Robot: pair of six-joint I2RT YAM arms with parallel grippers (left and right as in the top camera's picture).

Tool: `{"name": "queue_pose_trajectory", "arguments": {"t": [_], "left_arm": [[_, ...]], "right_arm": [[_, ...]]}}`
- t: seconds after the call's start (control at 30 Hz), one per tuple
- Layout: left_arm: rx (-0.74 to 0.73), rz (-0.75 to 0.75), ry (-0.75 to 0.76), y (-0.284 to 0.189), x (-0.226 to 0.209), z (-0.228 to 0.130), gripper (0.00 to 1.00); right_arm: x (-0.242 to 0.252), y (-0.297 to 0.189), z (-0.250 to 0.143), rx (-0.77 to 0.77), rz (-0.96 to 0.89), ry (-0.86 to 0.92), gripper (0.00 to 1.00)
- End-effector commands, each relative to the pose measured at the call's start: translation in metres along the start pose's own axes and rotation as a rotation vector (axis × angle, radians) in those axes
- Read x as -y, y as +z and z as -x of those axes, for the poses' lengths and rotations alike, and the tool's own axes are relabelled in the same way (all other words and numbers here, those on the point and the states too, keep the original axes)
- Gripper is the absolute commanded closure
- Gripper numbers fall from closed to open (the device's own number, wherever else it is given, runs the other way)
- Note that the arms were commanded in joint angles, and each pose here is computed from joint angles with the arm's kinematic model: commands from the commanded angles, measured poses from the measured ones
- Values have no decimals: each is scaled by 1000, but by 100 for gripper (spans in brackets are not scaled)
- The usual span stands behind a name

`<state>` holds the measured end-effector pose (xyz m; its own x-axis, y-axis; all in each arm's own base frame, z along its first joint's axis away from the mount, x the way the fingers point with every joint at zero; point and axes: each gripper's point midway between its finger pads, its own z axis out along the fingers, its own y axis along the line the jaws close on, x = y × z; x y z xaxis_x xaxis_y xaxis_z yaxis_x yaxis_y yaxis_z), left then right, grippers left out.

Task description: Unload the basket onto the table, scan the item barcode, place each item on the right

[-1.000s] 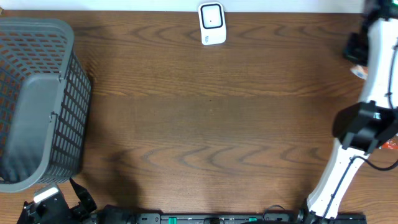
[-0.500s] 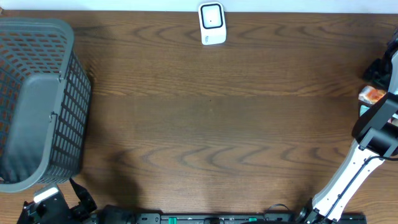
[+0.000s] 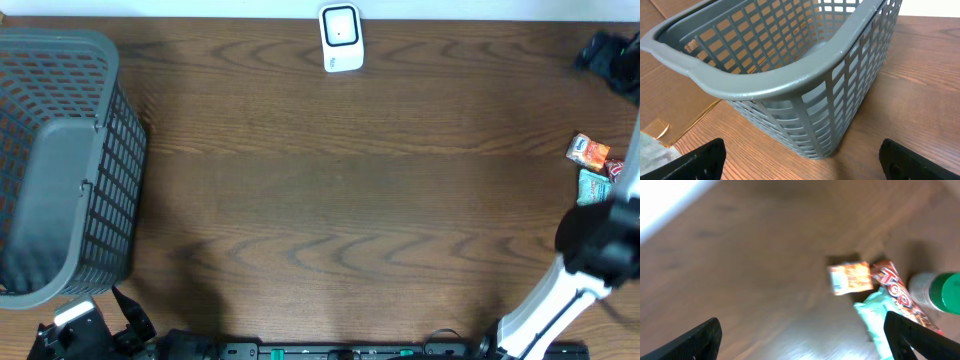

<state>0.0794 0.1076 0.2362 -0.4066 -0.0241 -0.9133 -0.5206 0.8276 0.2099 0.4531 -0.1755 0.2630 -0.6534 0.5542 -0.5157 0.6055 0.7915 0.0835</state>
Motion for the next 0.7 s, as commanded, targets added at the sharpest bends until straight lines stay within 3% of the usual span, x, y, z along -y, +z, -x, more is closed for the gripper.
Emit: {"name": "queue_pose_trajectory", "arguments": {"t": [0.0, 0.07, 0.2, 0.67], "left_arm": [[5, 8, 6, -1, -2, 0, 2], [5, 8, 6, -1, -2, 0, 2], [5, 8, 6, -1, -2, 0, 2], [5, 8, 6, -1, -2, 0, 2]], "right_arm": [[-35, -102, -3, 133, 175, -44, 1], [-43, -165, -19, 211, 237, -78, 1], [-33, -238, -40, 324, 301, -90, 1], [34, -409, -114, 714, 447, -48, 1]]}}
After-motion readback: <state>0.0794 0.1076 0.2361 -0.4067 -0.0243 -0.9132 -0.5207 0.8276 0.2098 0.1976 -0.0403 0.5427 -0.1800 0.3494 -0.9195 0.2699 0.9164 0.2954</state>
